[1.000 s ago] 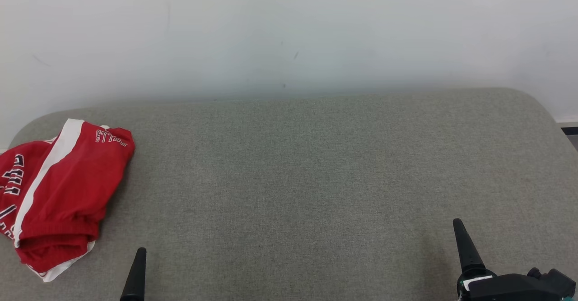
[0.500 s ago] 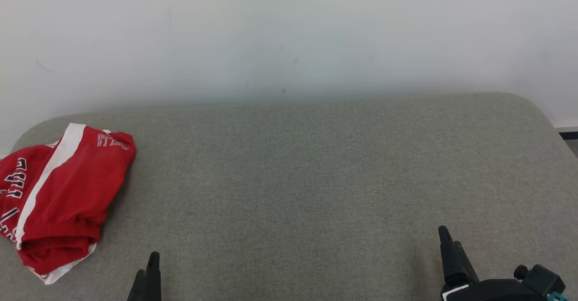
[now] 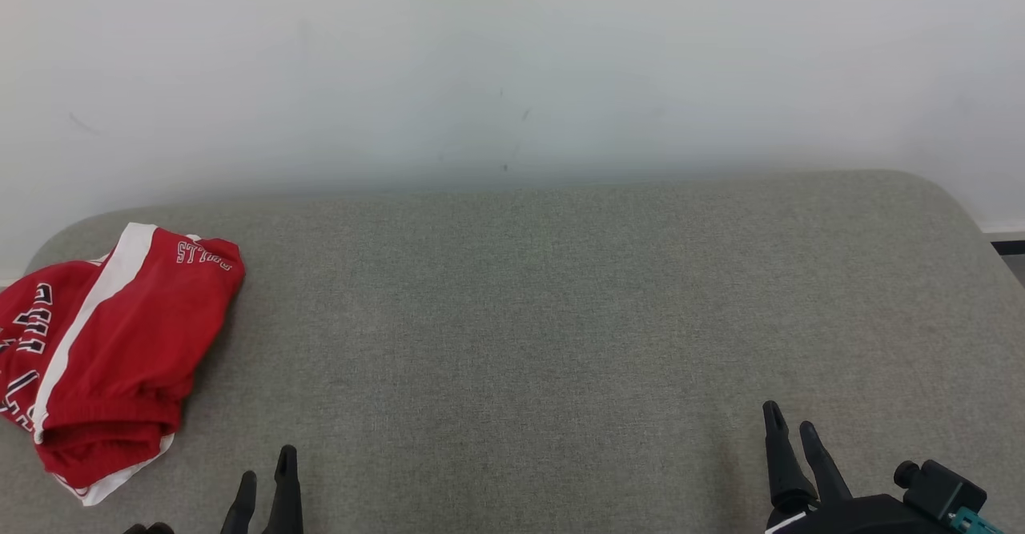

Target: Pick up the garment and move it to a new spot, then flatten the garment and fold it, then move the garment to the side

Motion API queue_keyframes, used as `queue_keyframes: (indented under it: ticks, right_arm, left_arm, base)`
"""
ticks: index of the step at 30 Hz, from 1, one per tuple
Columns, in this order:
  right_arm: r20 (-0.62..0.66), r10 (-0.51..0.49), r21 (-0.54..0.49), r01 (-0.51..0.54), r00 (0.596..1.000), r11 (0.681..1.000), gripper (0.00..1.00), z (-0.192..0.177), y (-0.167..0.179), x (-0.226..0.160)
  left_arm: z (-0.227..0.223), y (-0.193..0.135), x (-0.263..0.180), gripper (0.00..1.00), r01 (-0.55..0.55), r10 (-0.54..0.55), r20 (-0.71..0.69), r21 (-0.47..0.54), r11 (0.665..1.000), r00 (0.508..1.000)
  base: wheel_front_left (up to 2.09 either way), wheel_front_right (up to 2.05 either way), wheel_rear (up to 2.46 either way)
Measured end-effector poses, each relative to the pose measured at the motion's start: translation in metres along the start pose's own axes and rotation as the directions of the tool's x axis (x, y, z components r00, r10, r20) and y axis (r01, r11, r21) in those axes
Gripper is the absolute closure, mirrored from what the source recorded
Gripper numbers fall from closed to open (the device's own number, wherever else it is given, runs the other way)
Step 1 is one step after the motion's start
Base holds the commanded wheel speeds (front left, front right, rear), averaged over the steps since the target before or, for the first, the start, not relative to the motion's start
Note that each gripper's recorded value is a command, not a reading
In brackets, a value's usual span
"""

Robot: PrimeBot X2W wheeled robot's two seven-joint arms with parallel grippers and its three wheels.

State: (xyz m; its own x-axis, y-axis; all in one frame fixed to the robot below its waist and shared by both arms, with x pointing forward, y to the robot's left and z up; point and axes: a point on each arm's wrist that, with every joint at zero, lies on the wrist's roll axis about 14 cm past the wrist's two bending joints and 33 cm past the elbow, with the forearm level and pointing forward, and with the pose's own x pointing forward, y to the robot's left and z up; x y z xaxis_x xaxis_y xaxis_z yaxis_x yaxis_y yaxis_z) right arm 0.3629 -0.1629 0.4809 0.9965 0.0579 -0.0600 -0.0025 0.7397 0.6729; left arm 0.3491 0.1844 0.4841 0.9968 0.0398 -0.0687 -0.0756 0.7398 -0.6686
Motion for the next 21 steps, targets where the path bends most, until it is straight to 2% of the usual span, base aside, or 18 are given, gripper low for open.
queue_keyframes:
  ticks: [11,21]
  right_arm:
    - [-0.004,0.021,-0.13,-0.022,1.0,0.991,0.0,-0.003,0.004,-0.001]
    - [0.001,0.054,-0.225,-0.053,0.999,0.973,0.0,-0.003,0.012,0.0]
  left_arm:
    - [0.001,-0.006,-0.002,0.0,0.022,-0.025,0.017,0.154,0.988,1.0]
    - [0.002,-0.011,-0.004,0.0,0.043,-0.052,0.03,0.252,0.967,0.998]
  base:
    - [0.0,0.0,0.0]
    - [0.0,0.0,0.0]
